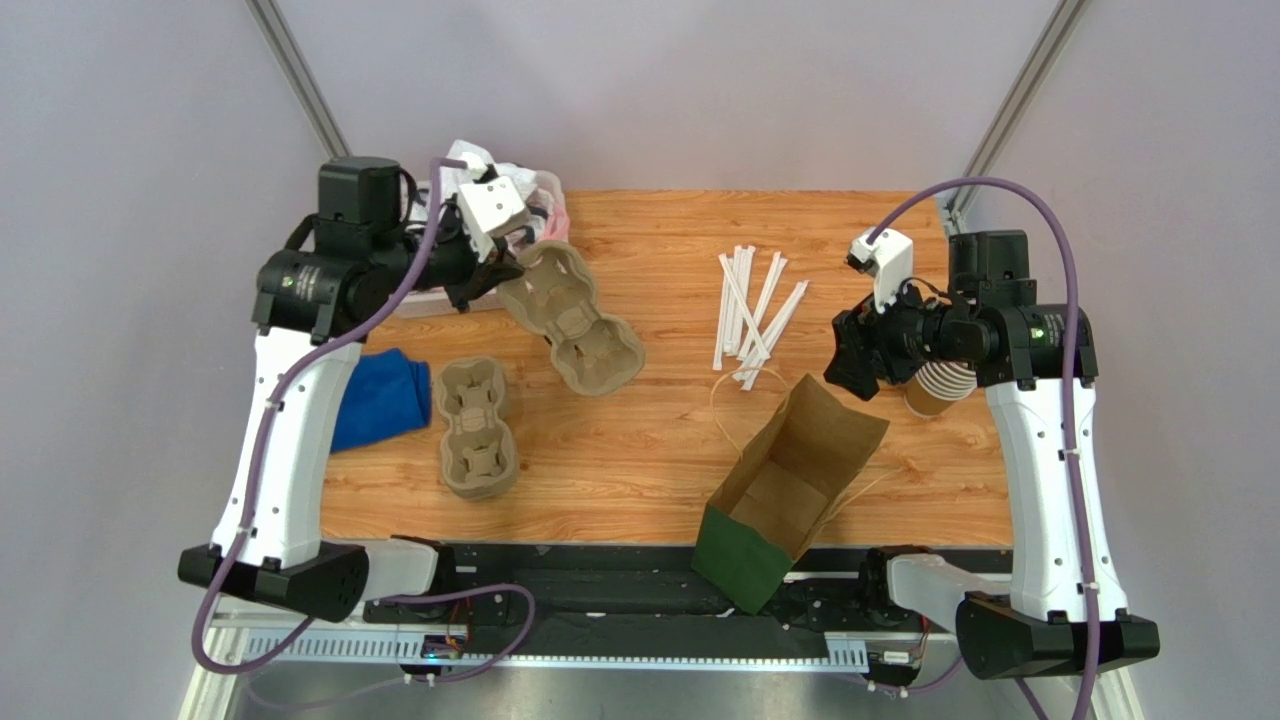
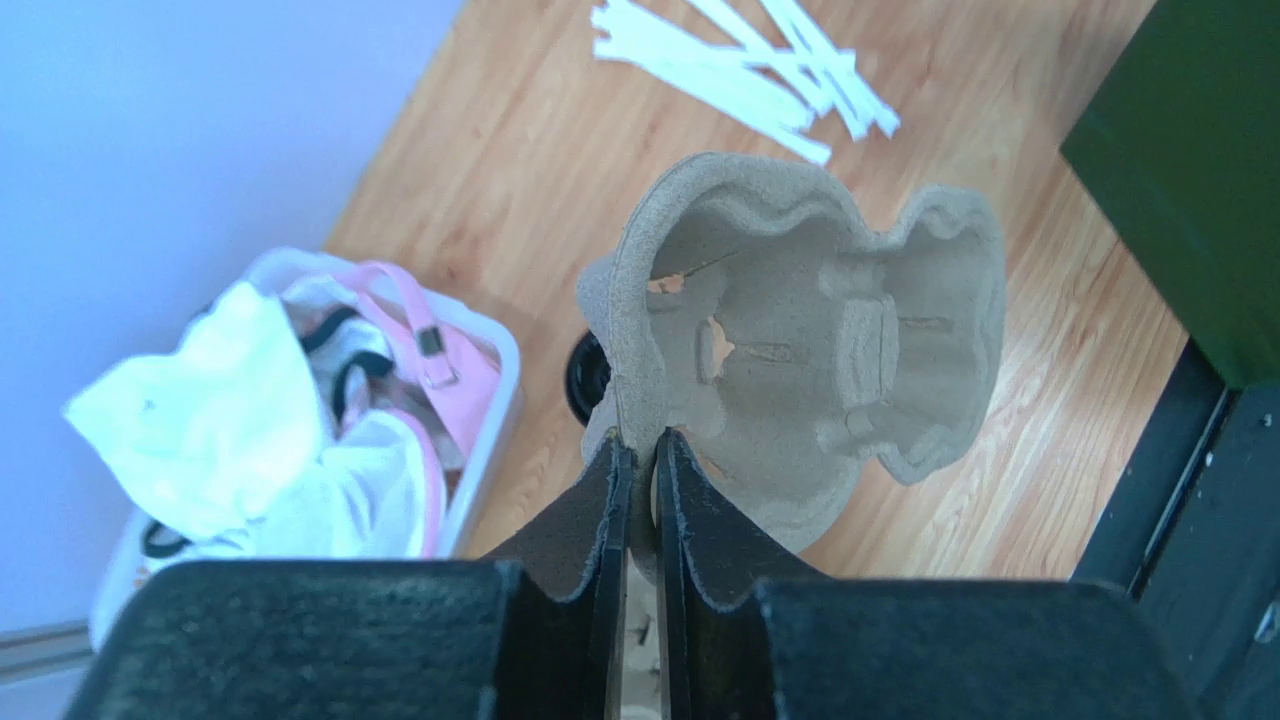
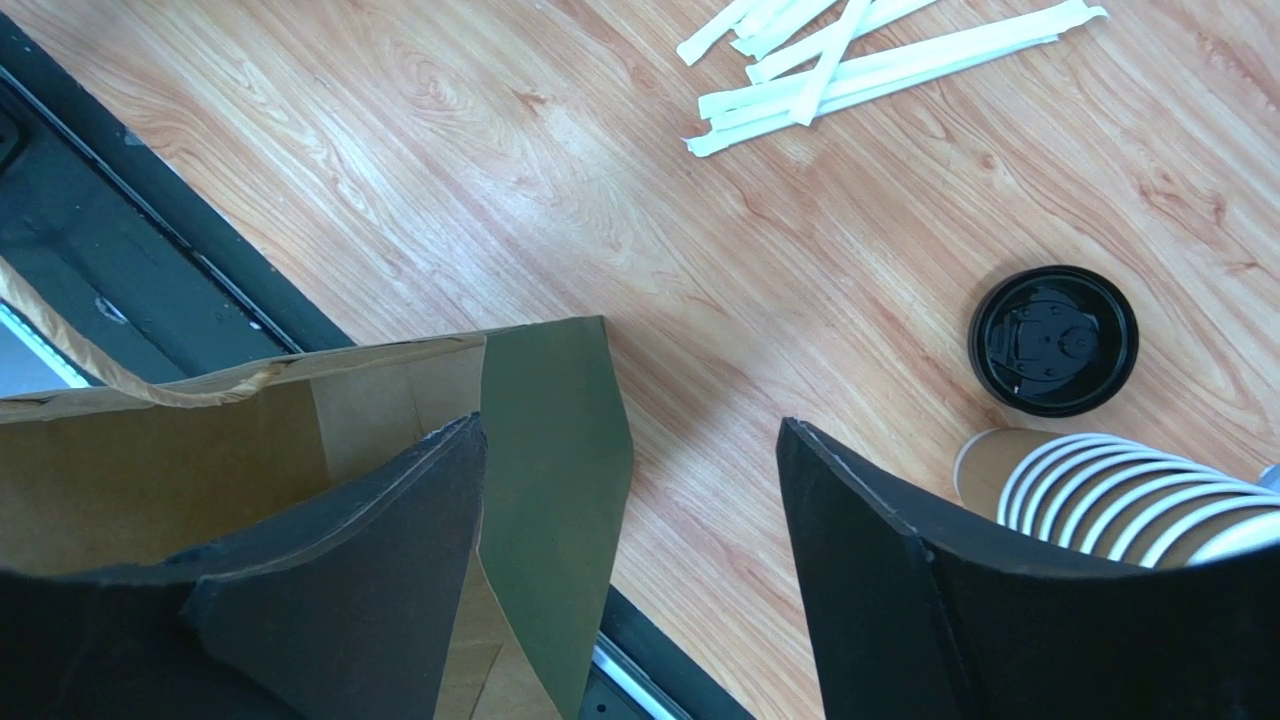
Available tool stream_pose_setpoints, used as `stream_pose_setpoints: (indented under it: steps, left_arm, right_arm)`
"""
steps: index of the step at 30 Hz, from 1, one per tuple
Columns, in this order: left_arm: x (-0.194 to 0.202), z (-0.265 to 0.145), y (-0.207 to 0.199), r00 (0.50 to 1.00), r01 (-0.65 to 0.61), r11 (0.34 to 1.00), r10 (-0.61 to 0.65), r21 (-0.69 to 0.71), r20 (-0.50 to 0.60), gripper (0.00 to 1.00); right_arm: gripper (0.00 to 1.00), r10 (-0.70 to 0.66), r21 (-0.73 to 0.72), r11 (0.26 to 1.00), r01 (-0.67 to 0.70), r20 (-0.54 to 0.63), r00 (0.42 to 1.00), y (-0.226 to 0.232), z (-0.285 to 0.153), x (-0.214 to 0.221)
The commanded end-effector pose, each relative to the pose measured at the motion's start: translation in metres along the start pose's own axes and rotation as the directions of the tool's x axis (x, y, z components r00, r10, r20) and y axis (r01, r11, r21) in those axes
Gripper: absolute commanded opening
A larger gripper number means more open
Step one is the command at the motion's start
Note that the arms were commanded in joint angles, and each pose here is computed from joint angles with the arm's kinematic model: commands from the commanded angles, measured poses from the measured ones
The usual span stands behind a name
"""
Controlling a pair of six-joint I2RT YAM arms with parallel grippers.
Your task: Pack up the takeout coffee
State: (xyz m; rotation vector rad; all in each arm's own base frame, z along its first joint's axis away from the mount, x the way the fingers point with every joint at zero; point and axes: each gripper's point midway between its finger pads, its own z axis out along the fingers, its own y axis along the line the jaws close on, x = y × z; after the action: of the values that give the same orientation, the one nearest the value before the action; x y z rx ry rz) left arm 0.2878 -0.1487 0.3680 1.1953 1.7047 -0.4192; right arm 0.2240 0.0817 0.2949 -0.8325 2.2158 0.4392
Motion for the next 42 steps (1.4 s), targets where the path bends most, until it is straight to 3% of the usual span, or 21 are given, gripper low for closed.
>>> stream_pose_setpoints:
  steps: [1,12,22,34,37,38,42]
  left_arm:
    - [-0.036,-0.028,-0.016,0.997,0.032,0.999,-0.032,0.011,0.074,0.00]
    - [-0.077,-0.048,-0.016,0.980,0.060,0.998,-0.054,-0.026,0.189,0.00]
    - [-0.088,-0.047,-0.019,0.972,0.051,0.999,-0.047,-0.013,0.231,0.00]
    - [-0.100,-0.054,-0.043,0.959,-0.031,0.998,0.016,0.048,0.282,0.00]
    - [-0.107,-0.057,-0.046,0.949,-0.022,0.998,0.003,0.058,0.314,0.00]
    - [-0.111,-0.060,-0.049,0.945,-0.019,0.998,-0.002,0.060,0.328,0.00]
    - [-0.137,-0.075,-0.051,0.919,-0.064,0.997,0.043,0.040,0.392,0.00]
  right_arm:
    - [0.74,0.038,-0.092,0.994,-0.059,-0.209,0.977,0.034,-0.021,0.053]
    - [0.71,-0.040,-0.120,0.993,0.019,-0.173,0.984,0.057,-0.035,0.065]
    - [0.62,-0.080,-0.139,0.989,0.045,-0.263,0.962,0.063,-0.027,0.099]
    - [0.39,-0.094,-0.101,0.992,0.069,-0.259,0.961,0.042,-0.012,0.085]
    - [0.18,-0.098,-0.099,0.992,0.075,-0.252,0.963,0.038,-0.009,0.079]
    - [0.03,-0.098,-0.100,0.992,0.075,-0.245,0.965,0.038,-0.009,0.077]
    - [0.00,-0.068,-0.145,0.989,0.042,-0.179,0.982,0.047,-0.007,0.057]
